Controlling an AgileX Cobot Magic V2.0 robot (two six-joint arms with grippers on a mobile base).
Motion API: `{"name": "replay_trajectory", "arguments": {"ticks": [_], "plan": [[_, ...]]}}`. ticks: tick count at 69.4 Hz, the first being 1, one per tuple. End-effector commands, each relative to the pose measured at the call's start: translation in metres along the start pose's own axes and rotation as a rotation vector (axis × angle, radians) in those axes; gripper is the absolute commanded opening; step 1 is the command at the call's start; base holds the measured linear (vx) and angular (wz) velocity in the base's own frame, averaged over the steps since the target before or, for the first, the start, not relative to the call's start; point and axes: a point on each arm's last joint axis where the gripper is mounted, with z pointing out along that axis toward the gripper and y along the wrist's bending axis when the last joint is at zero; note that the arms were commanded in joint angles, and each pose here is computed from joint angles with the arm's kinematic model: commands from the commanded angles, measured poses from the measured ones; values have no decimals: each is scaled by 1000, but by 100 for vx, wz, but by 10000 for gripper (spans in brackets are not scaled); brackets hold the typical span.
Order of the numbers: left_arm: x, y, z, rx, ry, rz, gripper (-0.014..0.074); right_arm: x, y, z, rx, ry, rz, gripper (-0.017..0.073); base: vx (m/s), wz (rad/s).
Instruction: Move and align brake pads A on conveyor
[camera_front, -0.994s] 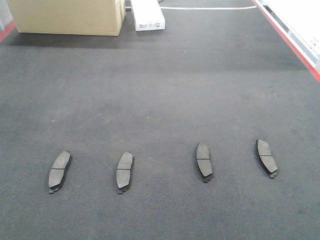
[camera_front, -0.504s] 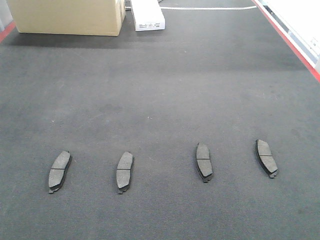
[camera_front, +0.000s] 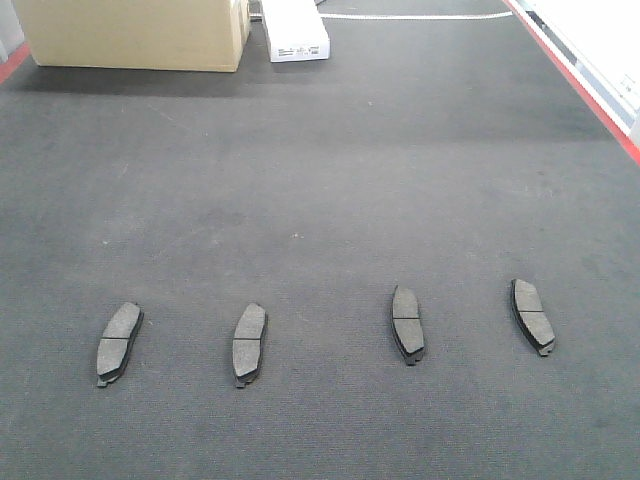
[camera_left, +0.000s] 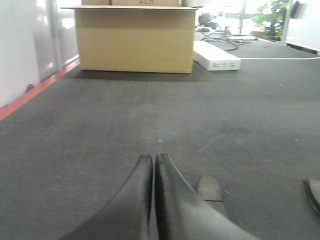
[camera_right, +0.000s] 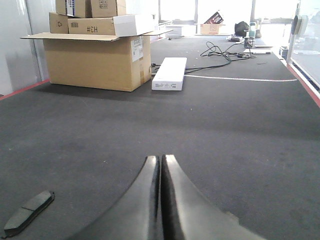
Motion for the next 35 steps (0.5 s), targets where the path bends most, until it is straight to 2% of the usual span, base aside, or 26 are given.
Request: {"name": "replay_trajectory", "arguments": {"ticks": [1,35], "plan": [[1,-1,0,18,-61,-10,-6,-15,0,-1,3,-93,-4,-10,0,0],[1,-1,0,18,-62,-15,-6,-15,0,-1,3,-94,-4,-10,0,0]]}}
